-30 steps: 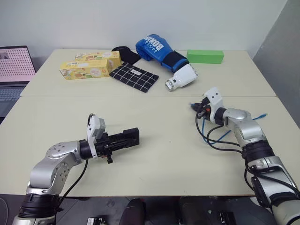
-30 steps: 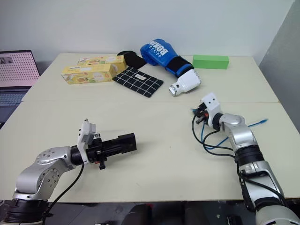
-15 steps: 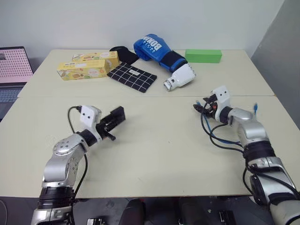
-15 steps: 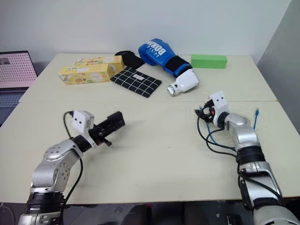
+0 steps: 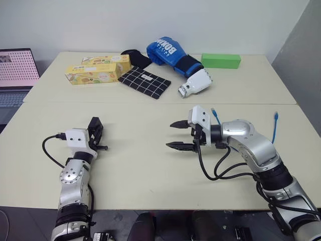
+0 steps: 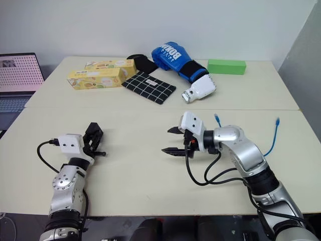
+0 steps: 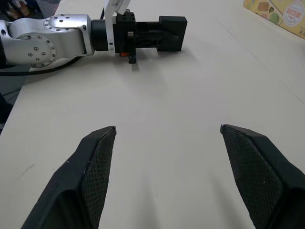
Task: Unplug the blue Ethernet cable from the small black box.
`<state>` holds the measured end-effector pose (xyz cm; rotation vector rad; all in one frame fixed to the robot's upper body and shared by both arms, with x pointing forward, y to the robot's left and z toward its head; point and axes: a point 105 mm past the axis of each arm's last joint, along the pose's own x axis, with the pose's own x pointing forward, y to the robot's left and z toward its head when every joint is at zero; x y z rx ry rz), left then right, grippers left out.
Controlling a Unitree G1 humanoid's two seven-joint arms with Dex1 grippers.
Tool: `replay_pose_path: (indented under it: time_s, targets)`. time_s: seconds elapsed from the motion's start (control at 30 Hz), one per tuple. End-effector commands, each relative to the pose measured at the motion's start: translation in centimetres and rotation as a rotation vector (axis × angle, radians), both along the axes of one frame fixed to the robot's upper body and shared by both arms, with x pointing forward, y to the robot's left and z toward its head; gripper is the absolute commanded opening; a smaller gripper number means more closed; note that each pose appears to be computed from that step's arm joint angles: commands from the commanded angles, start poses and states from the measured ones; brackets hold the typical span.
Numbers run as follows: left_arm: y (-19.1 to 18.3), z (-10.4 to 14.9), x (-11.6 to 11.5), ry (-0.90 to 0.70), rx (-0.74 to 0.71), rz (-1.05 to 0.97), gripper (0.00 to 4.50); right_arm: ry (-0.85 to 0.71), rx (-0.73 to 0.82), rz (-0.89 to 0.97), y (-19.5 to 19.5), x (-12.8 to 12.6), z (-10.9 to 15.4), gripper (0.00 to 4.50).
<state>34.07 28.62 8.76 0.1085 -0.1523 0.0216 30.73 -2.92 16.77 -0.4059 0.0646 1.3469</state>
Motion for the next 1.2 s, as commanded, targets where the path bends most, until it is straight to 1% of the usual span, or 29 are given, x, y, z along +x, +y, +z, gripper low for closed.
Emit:
replay_pose_path:
  time_s: [0.03,0.1,0.13,0.17,0.2,0.23,0.3,0.4,0.47,0.57,0.67,0.73,0.77,0.87,0.93,1.03,1.2]
  targets:
    - [0.4,-0.5,-0.2,-0.004,-0.024,0.021,1.5,-0.046,-0.001,0.039,0.6,-0.4,0.8,3.76]
    - [0.4,-1.0,-0.5,0.012,-0.049,0.011,1.82,-0.05,-0.007,0.041,0.6,-0.4,0.7,3.76]
    - [0.4,-1.0,-0.6,0.014,-0.057,0.007,2.09,-0.051,-0.009,0.042,0.6,-0.4,0.7,3.76]
    - [0.5,-1.0,-0.7,0.015,-0.065,0.007,2.22,-0.05,-0.009,0.042,0.6,-0.4,0.7,3.76]
    - [0.5,-1.1,-0.8,0.027,-0.061,0.005,2.53,-0.049,-0.01,0.042,0.6,-0.4,0.7,3.76]
    - [0.6,-1.2,-0.9,0.036,-0.058,0.004,2.62,-0.049,-0.01,0.042,0.6,-0.5,0.6,3.76]
    - [1.0,-1.5,-1.6,0.066,-0.068,0.039,3.04,-0.044,-0.009,0.039,0.6,-0.6,0.5,3.76]
    - [0.8,-1.1,-3.3,0.102,-0.046,0.031,3.62,-0.019,-0.003,0.017,0.2,-0.7,0.1,3.76]
    - [0.7,-0.9,-4.6,0.143,-0.017,0.025,3.62,0.005,0.001,-0.019,-0.5,-0.6,-0.4,3.76]
    - [1.0,-0.7,-5.7,0.215,0.043,0.022,3.62,0.022,0.003,-0.08,-1.8,-0.3,-1.1,3.76]
    - [2.1,0.8,-6.5,0.265,0.111,0.026,3.62,0.043,0.012,-0.193,-4.9,0.6,-1.1,3.76]
    - [2.0,2.0,-7.0,0.271,0.144,-0.024,3.62,0.044,0.009,-0.252,-6.7,1.1,-0.9,3.76]
    - [1.8,3.0,-7.2,0.257,0.13,-0.067,3.62,0.043,0.01,-0.283,-7.7,1.4,-0.5,3.76]
    - [1.4,5.1,-7.9,0.263,0.151,-0.18,3.62,0.039,0.039,-0.361,-10.6,2.0,0.8,3.76]
    - [1.4,5.9,-8.2,0.283,0.152,-0.231,3.62,0.035,0.028,-0.379,-12.1,1.9,1.1,3.76]
    - [1.1,6.7,-8.8,0.303,0.151,-0.315,3.62,0.06,-0.029,-0.373,-13.6,1.1,0.7,3.76]
    - [1.5,7.6,-9.0,0.321,0.181,-0.361,3.62,0.07,-0.087,-0.391,-15.1,0.7,0.6,3.76]
